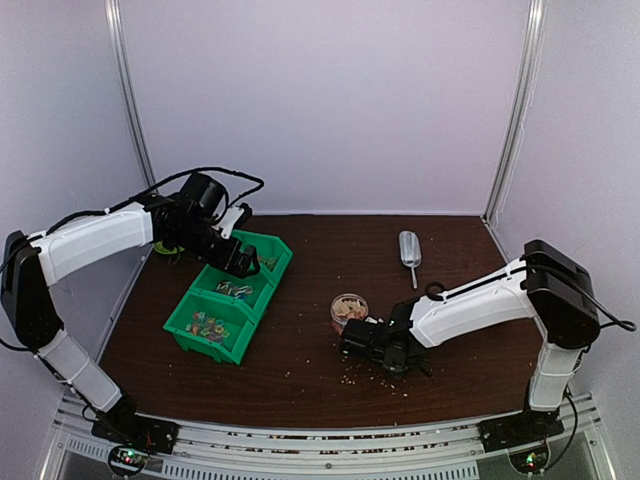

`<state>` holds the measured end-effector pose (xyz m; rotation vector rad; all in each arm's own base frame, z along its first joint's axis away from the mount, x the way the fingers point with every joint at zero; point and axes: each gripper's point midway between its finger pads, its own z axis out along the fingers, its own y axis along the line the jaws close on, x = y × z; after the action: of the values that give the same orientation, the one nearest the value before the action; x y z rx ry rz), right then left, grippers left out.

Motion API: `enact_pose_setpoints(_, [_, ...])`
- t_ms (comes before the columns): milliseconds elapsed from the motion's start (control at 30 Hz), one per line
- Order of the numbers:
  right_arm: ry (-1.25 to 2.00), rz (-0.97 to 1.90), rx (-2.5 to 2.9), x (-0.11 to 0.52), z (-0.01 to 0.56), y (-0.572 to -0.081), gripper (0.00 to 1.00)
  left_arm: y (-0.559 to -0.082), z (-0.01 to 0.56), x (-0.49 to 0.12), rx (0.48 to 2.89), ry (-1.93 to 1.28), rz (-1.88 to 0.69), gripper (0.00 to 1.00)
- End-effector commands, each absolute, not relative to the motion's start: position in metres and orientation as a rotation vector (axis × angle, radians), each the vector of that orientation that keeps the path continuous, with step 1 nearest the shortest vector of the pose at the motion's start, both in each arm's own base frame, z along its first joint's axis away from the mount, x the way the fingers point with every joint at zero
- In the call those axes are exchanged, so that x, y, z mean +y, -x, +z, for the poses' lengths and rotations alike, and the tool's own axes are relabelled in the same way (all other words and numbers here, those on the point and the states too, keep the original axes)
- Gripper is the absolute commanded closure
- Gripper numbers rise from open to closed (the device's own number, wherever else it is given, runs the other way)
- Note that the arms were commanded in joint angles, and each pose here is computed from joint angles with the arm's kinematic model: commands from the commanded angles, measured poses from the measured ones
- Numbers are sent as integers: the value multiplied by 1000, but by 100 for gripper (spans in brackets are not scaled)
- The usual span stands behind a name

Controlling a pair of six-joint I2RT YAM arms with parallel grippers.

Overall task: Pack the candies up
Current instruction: Pick up the box lid from the center of the board.

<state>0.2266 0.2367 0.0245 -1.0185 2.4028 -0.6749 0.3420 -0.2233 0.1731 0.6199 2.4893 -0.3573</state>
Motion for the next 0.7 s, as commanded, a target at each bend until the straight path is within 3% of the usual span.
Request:
enact_pose_setpoints(0, [1032, -706, 2380, 241, 26, -229, 79, -347, 175, -225, 2475, -611, -365, 2])
enact_pose_setpoints(300, [1050, -701, 2399, 242, 21, -227, 95, -347, 175, -226, 2475, -611, -368, 2])
enact_pose_setpoints(667, [1054, -653, 2402, 247, 39, -226, 100, -346, 179, -226, 2464, -617, -375, 2])
